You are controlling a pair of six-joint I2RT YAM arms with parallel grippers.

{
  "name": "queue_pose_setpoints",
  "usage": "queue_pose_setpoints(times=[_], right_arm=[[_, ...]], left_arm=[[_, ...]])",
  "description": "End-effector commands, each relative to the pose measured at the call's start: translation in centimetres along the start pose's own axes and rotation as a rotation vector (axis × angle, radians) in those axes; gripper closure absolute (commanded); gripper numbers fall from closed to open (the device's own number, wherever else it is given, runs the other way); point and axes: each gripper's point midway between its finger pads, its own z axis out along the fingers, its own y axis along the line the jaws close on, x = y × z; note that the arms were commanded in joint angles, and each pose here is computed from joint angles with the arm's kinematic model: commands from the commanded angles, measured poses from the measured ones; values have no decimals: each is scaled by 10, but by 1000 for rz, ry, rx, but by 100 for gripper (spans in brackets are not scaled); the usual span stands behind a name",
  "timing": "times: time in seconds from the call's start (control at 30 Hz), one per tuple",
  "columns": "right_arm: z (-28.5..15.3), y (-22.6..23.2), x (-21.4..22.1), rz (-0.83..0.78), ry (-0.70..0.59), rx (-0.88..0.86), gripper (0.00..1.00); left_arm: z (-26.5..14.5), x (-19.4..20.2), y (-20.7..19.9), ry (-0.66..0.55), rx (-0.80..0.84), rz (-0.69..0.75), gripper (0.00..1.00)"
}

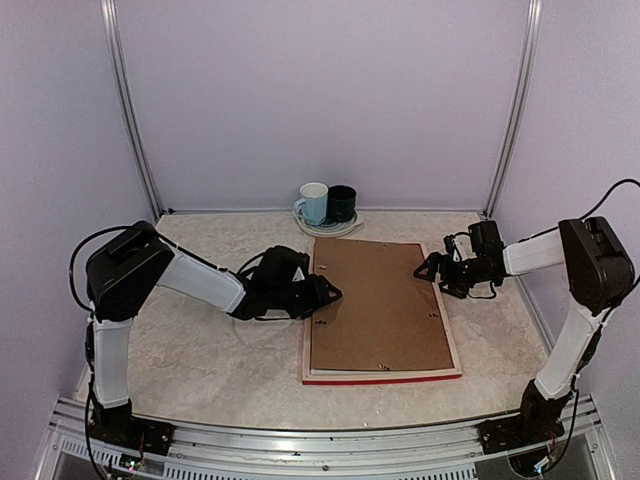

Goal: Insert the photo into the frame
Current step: Place the backboard with the photo.

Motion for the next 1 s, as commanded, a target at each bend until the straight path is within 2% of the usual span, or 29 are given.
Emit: queue_pose_setpoints(times=[0.0,0.23,0.43,0.97], right_arm=[[9,7,16,4,46,-37,1],[8,7,14,-2,40,-27,2],[7,7,12,4,36,-24,2],[6,8,10,1,32,-19,1]], left_arm=[[11,6,-15,21,35,54,47],[1,0,-12,-3,-1,83,38],[-6,-12,-26,-24,0,121,35],[-27,-19,-33,-44,-36,152,20]])
